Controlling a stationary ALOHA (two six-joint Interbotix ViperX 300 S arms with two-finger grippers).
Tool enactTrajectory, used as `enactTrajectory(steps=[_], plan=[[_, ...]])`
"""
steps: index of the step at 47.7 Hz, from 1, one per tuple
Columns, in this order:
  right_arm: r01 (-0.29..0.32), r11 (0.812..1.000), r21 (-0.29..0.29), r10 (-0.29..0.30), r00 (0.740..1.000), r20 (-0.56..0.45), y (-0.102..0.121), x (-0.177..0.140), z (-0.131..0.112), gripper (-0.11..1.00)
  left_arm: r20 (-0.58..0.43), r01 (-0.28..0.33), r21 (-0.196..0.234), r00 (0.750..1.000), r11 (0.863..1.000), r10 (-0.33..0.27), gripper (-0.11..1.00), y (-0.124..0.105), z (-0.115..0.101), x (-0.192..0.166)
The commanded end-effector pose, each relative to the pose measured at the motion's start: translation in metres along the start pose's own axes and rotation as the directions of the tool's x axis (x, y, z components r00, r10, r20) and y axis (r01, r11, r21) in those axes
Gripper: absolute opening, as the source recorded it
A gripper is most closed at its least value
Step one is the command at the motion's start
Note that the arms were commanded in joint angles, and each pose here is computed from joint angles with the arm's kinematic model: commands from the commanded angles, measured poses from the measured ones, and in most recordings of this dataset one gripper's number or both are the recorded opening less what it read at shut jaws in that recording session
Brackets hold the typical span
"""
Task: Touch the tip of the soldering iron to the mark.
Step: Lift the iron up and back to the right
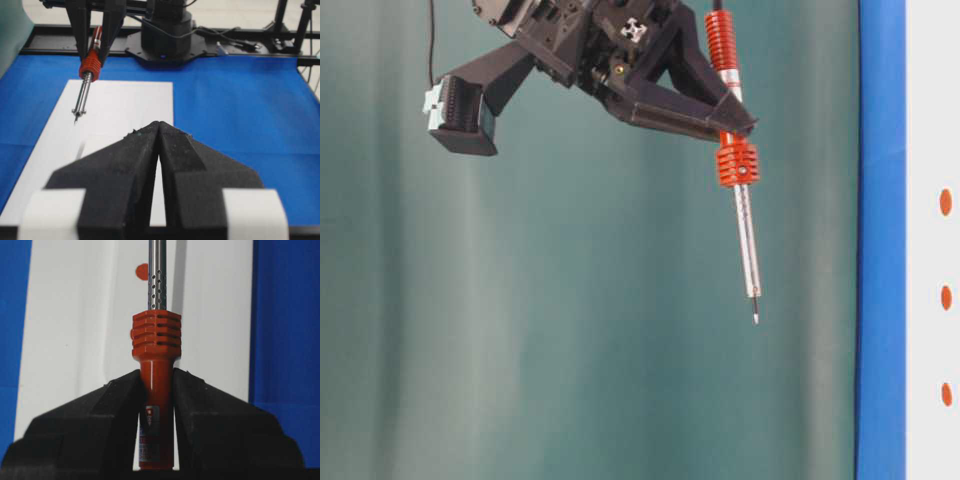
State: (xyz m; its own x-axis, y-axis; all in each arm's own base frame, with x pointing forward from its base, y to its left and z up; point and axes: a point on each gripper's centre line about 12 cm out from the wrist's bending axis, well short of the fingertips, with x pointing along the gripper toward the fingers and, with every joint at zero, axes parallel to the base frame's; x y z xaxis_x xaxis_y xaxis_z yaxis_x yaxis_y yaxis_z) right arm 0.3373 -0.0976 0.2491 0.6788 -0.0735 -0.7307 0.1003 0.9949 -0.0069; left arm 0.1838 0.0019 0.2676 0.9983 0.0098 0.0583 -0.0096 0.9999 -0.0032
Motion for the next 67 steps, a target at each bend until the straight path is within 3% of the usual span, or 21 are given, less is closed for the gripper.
enactTrajectory(steps=[1, 18, 37, 49, 67], plan=[[0.015, 1.000, 0.000, -0.015, 0.999, 0.041, -0.002, -0.011, 0.011, 0.06, 0.017, -0.001, 0.000, 1.000, 1.000, 0.001, 0.00, 0.000, 0.005, 0.002], [0.021, 1.000, 0.006, -0.021, 0.999, 0.030, -0.001, -0.016, 0.004, 0.06, 0.015, -0.001, 0.000, 1.000, 1.000, 0.001, 0.00, 0.000, 0.005, 0.002], [0.032, 0.999, 0.022, -0.033, 0.999, 0.031, 0.003, -0.039, -0.029, 0.06, 0.015, -0.001, 0.000, 1.000, 1.000, 0.001, 0.00, 0.000, 0.005, 0.002], [0.041, 0.996, 0.075, -0.043, 0.999, 0.020, 0.004, -0.054, -0.049, 0.06, 0.015, -0.001, 0.000, 1.000, 1.000, 0.001, 0.00, 0.000, 0.005, 0.002], [0.042, 0.996, 0.075, -0.043, 0.999, 0.016, 0.005, -0.054, -0.052, 0.06, 0.015, -0.001, 0.000, 1.000, 1.000, 0.001, 0.00, 0.000, 0.005, 0.002]])
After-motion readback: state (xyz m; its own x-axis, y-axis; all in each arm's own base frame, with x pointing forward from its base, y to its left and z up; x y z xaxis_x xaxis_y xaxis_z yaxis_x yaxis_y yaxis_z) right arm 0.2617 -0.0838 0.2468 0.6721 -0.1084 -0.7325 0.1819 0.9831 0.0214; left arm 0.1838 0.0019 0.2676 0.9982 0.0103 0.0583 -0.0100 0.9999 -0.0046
